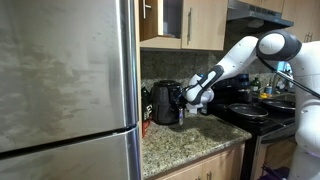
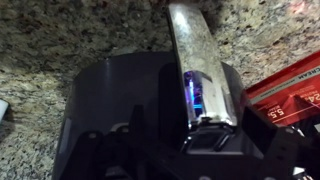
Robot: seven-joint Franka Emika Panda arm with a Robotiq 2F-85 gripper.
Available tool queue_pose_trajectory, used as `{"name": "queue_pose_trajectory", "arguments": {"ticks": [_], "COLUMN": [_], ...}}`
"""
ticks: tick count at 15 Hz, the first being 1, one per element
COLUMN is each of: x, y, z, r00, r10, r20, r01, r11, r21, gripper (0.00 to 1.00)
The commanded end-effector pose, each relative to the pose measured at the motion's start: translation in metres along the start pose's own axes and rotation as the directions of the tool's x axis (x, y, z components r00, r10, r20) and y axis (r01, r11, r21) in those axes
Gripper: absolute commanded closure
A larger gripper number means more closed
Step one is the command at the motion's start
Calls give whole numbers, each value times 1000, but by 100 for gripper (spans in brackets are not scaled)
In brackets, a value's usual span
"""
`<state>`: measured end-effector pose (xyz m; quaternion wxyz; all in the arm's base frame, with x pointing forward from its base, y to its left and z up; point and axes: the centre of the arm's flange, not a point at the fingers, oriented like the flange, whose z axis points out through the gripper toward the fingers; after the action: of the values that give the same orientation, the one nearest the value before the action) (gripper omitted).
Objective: Close the air fryer
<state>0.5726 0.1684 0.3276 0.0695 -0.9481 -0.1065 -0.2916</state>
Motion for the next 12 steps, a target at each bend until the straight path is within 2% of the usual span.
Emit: {"name": "queue_pose_trajectory", "arguments": {"ticks": [1,4,8,10,12], "x": [13,14,11,9,5], "y": [-1,-5,-3,-3,-4], "z": [19,23,22,22,21], "r00": [998,994,989,994,994], "r10": [8,26,43,60,109], "r20": [-55,-106,-140,-94,-10], "r01": [-7,-20,-39,-57,-108], "r11": [1000,998,999,998,994], "r21": [27,57,31,32,33], "gripper": [0,0,0,0,0]}}
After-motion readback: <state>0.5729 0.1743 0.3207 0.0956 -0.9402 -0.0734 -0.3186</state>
